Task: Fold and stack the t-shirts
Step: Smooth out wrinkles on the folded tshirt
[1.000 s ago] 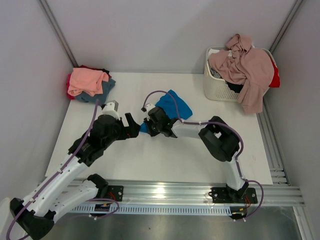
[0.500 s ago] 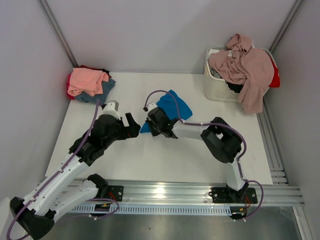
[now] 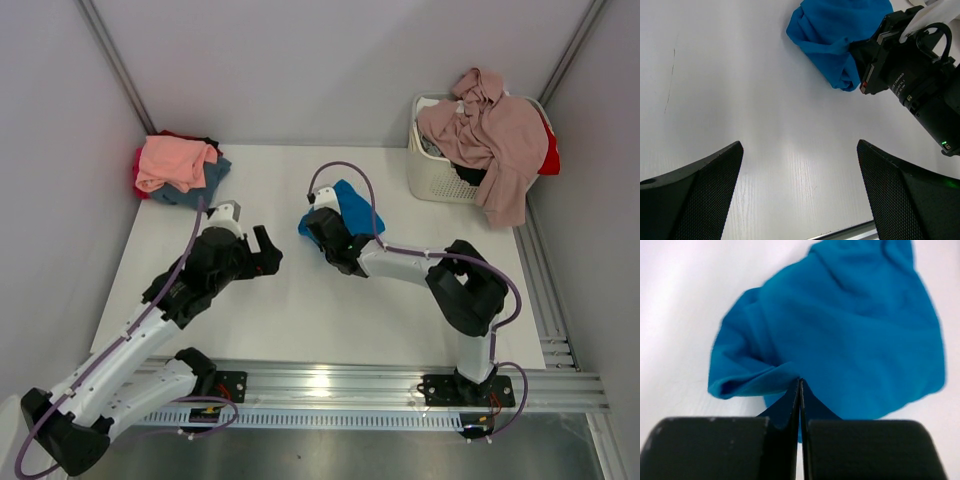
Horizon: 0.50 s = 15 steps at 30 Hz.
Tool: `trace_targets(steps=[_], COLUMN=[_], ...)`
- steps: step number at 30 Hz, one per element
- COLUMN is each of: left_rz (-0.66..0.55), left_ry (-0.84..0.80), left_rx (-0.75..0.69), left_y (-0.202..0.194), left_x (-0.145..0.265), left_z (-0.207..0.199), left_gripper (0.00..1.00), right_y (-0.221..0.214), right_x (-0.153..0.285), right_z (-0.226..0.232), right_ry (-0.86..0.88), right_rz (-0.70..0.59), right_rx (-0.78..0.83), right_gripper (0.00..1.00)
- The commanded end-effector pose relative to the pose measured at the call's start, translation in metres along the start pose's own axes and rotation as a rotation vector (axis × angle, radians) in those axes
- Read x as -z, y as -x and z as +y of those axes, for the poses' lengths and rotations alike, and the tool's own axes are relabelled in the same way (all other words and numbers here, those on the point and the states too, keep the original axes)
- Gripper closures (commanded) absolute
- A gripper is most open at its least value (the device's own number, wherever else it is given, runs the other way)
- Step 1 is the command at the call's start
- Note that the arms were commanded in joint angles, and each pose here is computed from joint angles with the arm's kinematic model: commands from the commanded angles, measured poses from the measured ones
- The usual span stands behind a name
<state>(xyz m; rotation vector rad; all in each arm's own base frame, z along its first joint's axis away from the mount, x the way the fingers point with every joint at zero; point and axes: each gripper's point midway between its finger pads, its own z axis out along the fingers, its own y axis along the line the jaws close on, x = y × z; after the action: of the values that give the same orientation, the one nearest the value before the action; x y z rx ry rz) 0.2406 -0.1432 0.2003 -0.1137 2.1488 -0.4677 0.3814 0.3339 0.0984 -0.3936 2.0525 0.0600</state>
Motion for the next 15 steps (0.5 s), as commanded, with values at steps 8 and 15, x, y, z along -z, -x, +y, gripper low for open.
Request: trace_targets(steps=[8, 15], left_rz=[-0.003, 0.016], left_ry=[-0.02, -0.033], left_rx=[0.029, 0.035], left_y=[0.003, -0.002], left_x=[-0.005, -0.007], left_z=[-0.006, -0.008], left_gripper=[0.01, 0.01], right_y=[0.03, 0.033], right_x=[-0.01, -0.029], right_z=[-0.078, -0.117], right_ry=[-0.334, -0.468], right_rz=[-0.101, -0.086], right_rx=[-0.102, -0.132], right_gripper=[1.0, 1.0])
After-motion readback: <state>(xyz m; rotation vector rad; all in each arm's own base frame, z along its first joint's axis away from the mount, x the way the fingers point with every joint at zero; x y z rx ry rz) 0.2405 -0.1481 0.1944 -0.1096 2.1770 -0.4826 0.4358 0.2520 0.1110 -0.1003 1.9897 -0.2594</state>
